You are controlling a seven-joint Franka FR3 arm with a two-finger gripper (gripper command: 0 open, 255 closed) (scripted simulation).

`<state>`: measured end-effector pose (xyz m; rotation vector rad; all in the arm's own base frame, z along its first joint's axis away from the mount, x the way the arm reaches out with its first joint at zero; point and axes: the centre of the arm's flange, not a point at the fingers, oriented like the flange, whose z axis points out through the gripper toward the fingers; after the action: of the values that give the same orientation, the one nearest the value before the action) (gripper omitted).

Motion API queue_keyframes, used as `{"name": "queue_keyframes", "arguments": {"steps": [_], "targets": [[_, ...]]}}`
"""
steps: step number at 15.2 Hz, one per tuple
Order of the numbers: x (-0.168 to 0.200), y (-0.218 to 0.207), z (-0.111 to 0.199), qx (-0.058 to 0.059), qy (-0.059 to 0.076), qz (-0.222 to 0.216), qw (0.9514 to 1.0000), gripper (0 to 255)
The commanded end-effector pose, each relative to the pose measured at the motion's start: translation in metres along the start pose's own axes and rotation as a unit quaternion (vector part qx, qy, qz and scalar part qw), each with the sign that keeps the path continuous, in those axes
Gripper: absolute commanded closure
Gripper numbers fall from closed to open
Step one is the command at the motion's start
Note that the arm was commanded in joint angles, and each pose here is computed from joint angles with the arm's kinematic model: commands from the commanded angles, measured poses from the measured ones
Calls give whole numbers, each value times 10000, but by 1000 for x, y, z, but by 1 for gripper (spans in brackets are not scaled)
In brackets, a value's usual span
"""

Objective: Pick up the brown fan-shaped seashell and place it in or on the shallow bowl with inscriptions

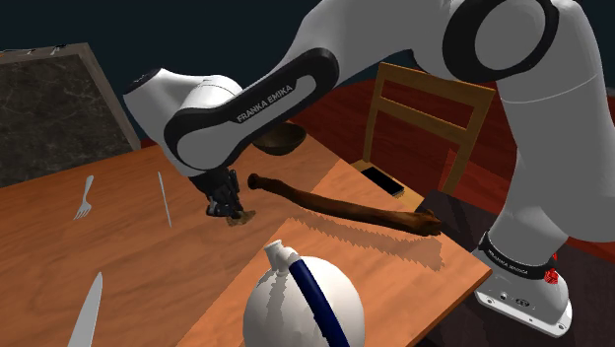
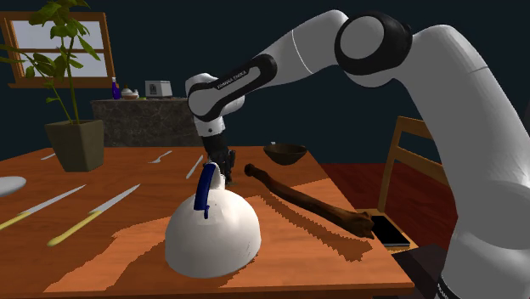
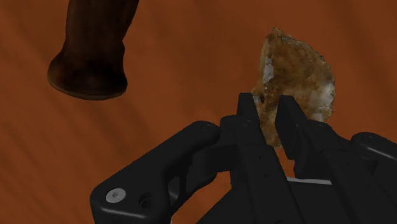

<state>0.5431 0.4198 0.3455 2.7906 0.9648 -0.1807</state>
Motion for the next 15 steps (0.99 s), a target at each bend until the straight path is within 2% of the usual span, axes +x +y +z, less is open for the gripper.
{"name": "queue_keyframes", "arguments": {"steps": [1, 8, 9, 10, 11, 12, 13, 15], "targets": [[0, 3, 4, -11, -30, 19, 10000, 255], [-1, 4, -2, -11, -29, 19, 10000, 255], [-1, 3, -3, -10, 7, 18, 10000, 255], [-1, 3, -3, -10, 7, 18, 10000, 0], [-21, 14, -12, 415, 389, 0, 9984, 0], [-42, 27, -18, 839, 770, -18, 9935, 0], [-52, 32, -20, 1032, 943, -27, 9902, 0], [-50, 30, -10, 1032, 943, -27, 9902, 0]]}}
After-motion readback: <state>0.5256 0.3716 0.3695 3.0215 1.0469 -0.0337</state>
